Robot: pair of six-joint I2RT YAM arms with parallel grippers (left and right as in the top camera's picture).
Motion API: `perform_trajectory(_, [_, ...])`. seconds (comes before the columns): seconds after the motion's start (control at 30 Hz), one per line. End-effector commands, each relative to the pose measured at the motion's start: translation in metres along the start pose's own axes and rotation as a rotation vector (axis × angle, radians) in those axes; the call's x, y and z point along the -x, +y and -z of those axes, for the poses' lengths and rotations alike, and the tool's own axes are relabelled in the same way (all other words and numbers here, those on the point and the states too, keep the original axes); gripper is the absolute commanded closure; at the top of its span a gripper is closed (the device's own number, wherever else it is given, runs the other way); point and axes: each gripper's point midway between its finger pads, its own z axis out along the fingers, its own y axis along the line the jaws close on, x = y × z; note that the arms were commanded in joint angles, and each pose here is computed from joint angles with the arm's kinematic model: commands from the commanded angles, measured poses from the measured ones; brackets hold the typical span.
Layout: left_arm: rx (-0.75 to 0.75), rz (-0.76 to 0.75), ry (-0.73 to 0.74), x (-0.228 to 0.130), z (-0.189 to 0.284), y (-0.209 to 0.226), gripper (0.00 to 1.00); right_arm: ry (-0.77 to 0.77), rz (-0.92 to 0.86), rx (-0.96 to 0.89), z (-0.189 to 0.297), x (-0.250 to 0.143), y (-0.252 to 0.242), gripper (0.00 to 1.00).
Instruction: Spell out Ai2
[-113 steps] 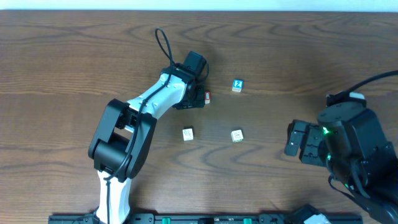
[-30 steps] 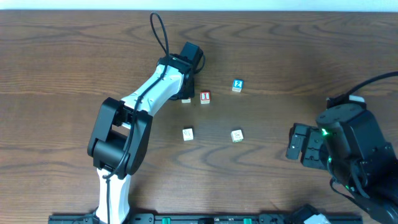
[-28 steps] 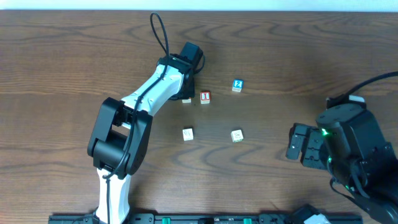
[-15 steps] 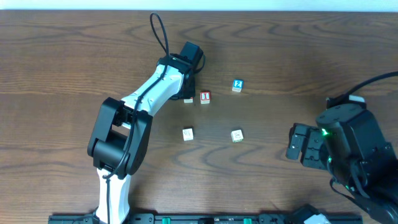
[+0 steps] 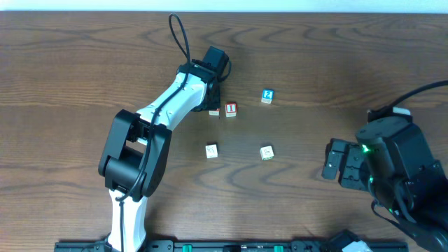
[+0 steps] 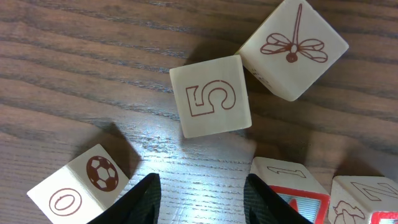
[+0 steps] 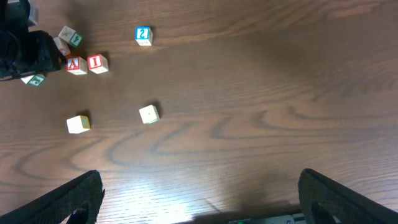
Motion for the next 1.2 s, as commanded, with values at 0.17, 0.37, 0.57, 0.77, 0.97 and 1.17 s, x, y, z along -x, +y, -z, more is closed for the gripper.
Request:
perform_trajectory(0.17, [-0.036,0.002,0.003,-0.0006,0.0061,-0.0048,0.55,-0.013,-0.028,0.000,0.0027,0.0025,-0.0019,0.01])
perform_trajectory(0.37, [-0.047,0.002,0.010,-0.0019,0.0062,-0.0068,0.55,-0.013,-0.028,0.000,0.0027,0.0025,-0.0019,0.01])
perform_trajectory(0.57, [-0.051,0.002,0.013,-0.0023,0.0062,-0.0075,0.52,-0.013,-0.028,0.000,0.0027,0.0025,-0.0019,0.01])
perform_trajectory(0.77, [-0.051,0.001,0.017,-0.0032,0.0062,-0.0073,0.51,-0.013,-0.028,0.000,0.0027,0.0025,-0.0018,0.01])
perform_trajectory(0.97, [-0.050,0.001,0.019,-0.0036,0.0062,-0.0072,0.50,-0.013,-0.028,0.000,0.0027,0.0025,-0.0019,0.01])
perform_trajectory(1.17, [-0.050,0.001,0.020,-0.0041,0.0062,-0.0069,0.48,-0.013,-0.028,0.000,0.0027,0.0025,-0.0019,0.01])
